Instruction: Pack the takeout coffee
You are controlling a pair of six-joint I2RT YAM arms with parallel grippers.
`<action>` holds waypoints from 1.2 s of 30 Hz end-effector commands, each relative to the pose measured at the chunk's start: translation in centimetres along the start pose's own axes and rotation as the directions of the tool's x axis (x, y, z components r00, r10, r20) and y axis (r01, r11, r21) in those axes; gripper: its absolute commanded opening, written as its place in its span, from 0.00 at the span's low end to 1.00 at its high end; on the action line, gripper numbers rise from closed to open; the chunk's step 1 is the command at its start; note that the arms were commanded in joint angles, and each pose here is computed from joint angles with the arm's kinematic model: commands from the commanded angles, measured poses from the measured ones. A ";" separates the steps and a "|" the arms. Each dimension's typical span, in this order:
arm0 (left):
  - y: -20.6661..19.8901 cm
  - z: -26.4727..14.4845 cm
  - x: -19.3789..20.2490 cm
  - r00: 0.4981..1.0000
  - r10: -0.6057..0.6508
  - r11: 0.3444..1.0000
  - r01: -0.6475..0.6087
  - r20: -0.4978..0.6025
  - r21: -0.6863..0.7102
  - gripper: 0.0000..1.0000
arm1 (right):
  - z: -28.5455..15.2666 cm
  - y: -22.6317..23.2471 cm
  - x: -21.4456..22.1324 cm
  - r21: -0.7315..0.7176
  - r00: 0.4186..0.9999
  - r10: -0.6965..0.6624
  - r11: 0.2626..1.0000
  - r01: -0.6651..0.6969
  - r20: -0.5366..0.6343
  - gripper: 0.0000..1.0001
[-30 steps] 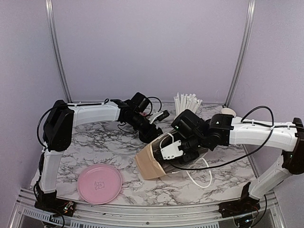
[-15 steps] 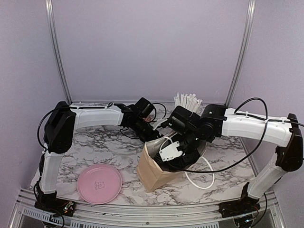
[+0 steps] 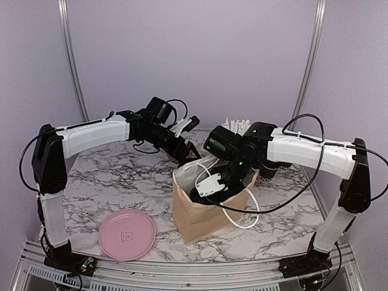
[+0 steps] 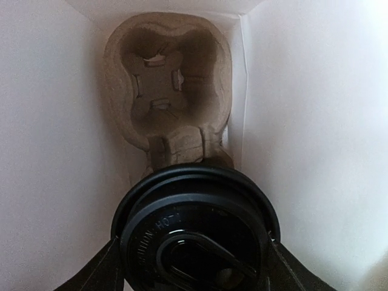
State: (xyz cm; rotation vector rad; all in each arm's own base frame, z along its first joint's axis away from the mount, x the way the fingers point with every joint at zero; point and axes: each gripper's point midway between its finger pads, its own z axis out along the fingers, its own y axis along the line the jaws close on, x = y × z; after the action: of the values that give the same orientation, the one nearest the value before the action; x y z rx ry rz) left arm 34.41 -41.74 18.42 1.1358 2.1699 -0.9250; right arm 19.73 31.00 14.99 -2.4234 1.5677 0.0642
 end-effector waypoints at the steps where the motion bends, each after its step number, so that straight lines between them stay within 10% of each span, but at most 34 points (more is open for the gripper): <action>1: 1.0 -2.9 -1.9 0.999 0.003 0.995 0.003 0.054 -0.098 0.83 | 2.4 4.6 1.4 -0.286 0.997 0.066 0.956 -0.072 -0.031 0.33; 36: -0.9 -13.6 -4.1 0.985 0.105 0.955 -0.061 0.138 -0.289 0.85 | 4.6 5.2 1.4 -0.368 0.976 0.216 0.906 -0.211 -0.027 0.41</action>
State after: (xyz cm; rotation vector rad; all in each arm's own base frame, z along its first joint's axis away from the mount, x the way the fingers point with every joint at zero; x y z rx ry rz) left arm 34.95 -34.73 28.38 0.9585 2.0724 -0.6211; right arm 19.38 33.50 14.16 -2.3660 1.6015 0.3992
